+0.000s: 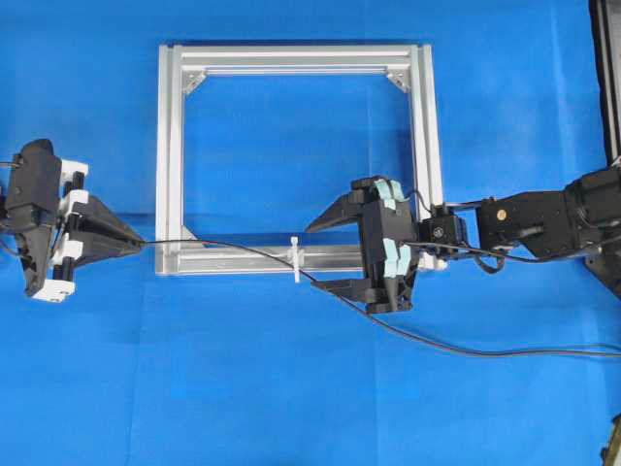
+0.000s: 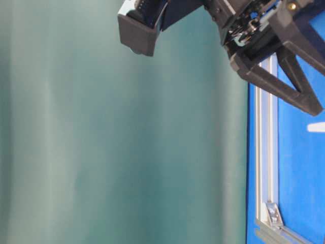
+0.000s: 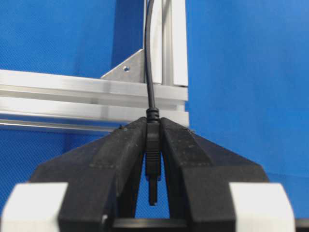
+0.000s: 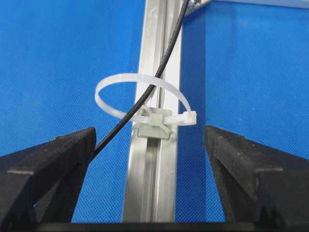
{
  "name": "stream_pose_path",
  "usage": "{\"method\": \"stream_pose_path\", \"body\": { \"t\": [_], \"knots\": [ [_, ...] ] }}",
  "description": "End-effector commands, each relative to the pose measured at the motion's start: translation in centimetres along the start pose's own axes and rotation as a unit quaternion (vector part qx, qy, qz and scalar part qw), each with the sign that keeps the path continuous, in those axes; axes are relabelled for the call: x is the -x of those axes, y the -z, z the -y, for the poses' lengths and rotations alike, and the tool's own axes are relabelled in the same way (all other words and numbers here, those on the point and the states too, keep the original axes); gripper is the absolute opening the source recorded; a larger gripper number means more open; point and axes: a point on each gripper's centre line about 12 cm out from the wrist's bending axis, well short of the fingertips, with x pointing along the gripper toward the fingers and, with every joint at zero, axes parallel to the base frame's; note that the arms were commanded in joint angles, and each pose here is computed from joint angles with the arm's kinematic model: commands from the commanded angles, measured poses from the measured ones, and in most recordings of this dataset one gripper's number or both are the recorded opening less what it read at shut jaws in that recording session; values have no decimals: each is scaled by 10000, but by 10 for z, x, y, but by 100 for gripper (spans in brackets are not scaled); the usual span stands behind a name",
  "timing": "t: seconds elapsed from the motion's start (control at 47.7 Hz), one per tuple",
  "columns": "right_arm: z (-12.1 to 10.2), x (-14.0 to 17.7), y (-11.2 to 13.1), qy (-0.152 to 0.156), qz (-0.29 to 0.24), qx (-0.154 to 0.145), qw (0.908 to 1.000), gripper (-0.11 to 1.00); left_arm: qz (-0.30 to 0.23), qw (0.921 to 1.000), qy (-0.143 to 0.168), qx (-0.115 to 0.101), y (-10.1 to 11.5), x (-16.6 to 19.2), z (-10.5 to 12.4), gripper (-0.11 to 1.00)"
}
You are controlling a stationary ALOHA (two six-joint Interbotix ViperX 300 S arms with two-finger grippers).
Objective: Insert the wire through the string loop located in the center.
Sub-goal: 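Pull the cable leftward through the loop with the left gripper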
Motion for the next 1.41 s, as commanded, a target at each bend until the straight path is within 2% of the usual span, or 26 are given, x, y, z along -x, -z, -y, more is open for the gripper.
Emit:
{"method": "stream_pose_path", "body": {
  "t": [0.0, 0.084, 0.126, 0.315, 0.398, 0.587, 0.86, 1.07, 1.384],
  "knots": [
    [-3, 4, -15, -44, 226, 20, 9997, 79, 79, 10000, 37, -29, -4, -1, 2, 8],
    [-3, 4, -15, -44, 226, 20, 9997, 79, 79, 10000, 37, -6, -4, -1, 2, 9],
    [-3, 4, -15, -45, 234, 20, 9997, 79, 78, 10000, 37, 25, -5, -1, 2, 14],
    [-3, 4, -16, -47, 242, 20, 9997, 79, 77, 10000, 9, 47, -5, -1, 0, 70],
    [-3, 4, -16, -47, 242, 20, 9997, 79, 77, 9999, -25, 66, -4, 0, -1, 87],
    [-3, 5, -19, -52, 280, 19, 9996, 79, 110, 9999, -30, 75, -5, 1, -2, 81],
    [-5, 19, -35, -67, 340, 105, 9993, 79, 320, 9995, 48, -4, -28, 2, 4, 82],
    [-7, 31, -51, -74, 401, 181, 9990, 79, 482, 9987, 132, -89, -55, 11, 12, 82],
    [-8, 51, -71, -78, 586, 257, 9979, 79, 653, 9979, 1, 4, -71, 22, 6, 82]
  ]
}}
